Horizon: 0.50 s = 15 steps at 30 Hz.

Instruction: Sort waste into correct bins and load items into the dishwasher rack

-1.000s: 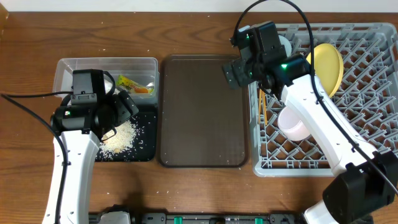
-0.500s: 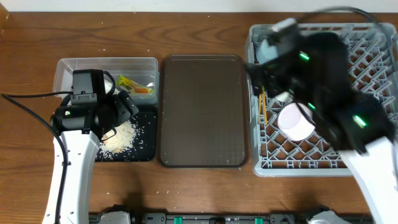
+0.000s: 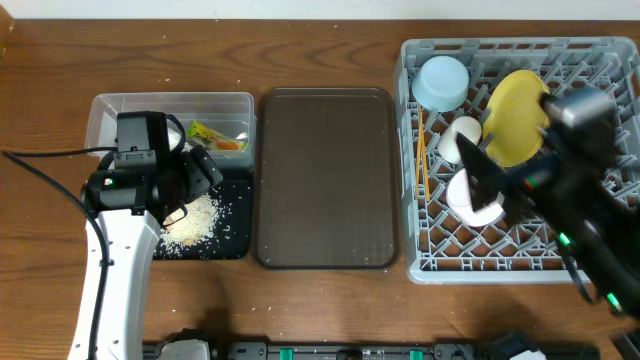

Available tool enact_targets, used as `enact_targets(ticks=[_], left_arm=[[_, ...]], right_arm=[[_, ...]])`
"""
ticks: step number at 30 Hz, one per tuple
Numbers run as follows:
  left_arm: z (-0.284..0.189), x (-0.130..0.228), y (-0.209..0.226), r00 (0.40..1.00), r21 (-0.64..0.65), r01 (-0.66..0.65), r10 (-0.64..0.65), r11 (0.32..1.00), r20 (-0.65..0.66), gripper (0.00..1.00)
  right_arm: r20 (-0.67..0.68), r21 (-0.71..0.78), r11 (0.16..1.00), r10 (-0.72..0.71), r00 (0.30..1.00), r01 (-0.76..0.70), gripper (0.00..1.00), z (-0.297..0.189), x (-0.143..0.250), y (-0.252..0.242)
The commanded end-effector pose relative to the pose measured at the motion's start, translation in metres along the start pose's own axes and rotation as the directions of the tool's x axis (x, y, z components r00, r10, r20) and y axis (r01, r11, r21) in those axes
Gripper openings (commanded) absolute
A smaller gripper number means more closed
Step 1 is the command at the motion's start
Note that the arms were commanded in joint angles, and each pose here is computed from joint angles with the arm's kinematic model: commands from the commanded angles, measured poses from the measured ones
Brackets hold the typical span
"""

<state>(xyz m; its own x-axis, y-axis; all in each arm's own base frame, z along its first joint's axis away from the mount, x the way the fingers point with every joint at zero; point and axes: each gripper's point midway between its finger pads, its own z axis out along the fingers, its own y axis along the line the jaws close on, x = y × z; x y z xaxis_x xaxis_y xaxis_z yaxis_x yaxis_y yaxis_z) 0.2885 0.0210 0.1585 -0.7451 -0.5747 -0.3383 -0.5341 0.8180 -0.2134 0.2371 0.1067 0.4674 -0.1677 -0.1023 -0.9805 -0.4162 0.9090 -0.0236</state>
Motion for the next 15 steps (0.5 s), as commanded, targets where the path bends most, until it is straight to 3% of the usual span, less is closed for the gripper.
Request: enact_targets(ticks=[1,15], left_arm=[[-0.003,-0.004,0.000,1.000,-0.001,-0.002,0.002,1.000,0.012,0.96],[-0.003,-0.004,0.000,1.000,-0.001,-0.002,0.002,1.000,0.012,0.96]], right_arm=[[0.085,0.040,0.999,0.020,0.996,-0.024,0.99,-0.035,-0.014,-0.009],[0.317,0.258,0.964,-0.019,0.948,-0.067,0.99,-0.151,-0.019,-0.032]])
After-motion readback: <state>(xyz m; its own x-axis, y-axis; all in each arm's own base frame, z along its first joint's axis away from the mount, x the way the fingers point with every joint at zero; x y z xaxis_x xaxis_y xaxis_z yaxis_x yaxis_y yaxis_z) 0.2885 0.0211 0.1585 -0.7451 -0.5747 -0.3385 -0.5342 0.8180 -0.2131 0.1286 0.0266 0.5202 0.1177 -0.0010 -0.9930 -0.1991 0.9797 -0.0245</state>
